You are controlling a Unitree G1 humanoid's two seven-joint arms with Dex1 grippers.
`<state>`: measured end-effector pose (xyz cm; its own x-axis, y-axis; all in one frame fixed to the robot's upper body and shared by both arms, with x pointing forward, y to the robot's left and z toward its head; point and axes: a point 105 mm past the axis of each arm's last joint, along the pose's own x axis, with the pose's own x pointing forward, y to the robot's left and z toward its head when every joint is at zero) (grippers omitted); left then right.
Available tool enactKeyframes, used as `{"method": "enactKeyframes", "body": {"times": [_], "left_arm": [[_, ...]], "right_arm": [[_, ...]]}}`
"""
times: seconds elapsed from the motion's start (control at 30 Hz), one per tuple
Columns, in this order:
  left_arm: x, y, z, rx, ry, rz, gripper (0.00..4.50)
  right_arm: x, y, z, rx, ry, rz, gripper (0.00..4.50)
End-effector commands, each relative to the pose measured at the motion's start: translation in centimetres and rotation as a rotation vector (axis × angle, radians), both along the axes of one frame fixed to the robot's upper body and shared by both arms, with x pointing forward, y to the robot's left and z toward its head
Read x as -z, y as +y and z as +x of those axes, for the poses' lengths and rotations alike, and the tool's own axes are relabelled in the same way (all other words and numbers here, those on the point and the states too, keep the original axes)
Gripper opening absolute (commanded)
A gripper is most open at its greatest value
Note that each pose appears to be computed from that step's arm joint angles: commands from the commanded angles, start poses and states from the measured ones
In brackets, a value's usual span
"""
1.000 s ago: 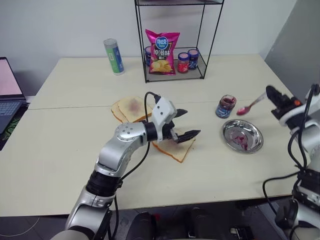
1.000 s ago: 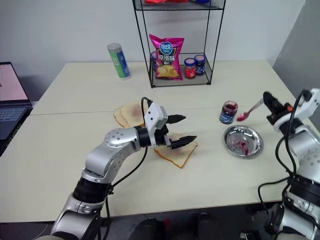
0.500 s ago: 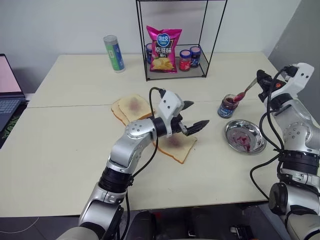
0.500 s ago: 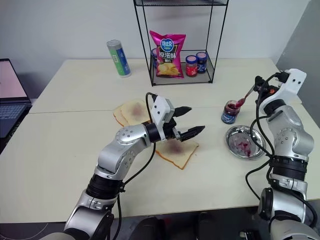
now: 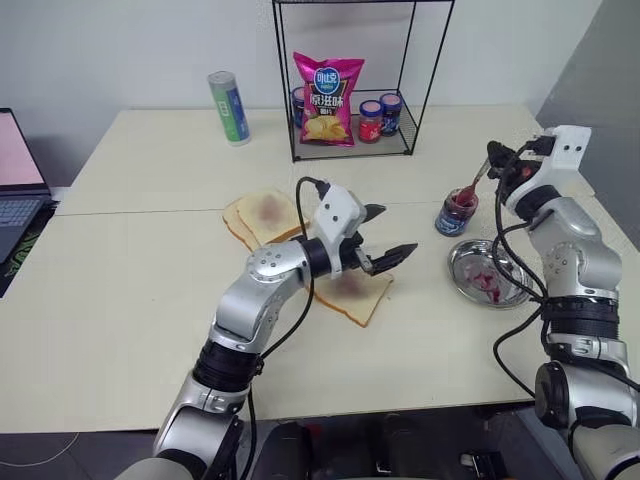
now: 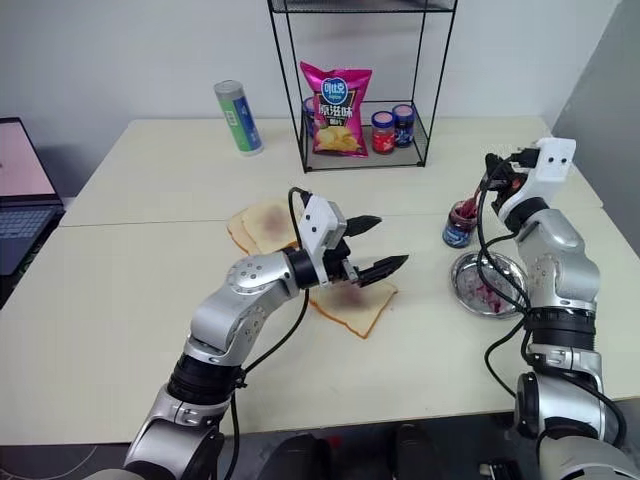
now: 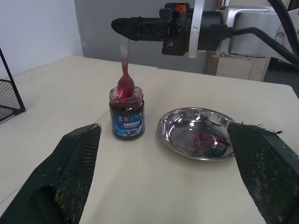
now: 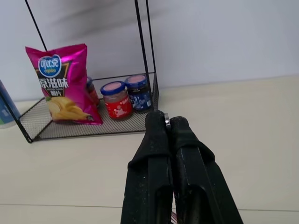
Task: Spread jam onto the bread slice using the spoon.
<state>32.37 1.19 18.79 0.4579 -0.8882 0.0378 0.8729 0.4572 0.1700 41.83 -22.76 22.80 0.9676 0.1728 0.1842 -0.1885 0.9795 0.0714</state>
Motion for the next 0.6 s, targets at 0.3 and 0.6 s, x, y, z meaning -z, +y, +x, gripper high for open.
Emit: {"method": "enactKeyframes", "body": {"times": [0.3,0.6], "left_arm": [[-1.5,0.3,-0.6,-0.014,-0.058,-0.017,4.5],[-1.5,0.6,-0.4,-0.032,-0.067,-0.011,4.5]], "right_arm": [[0.1,0.1,0.3,0.034,-0.054,-0.097,0.03],[1.0,0.3,0.7,0.015,-0.004,0.028,0.03]]}}
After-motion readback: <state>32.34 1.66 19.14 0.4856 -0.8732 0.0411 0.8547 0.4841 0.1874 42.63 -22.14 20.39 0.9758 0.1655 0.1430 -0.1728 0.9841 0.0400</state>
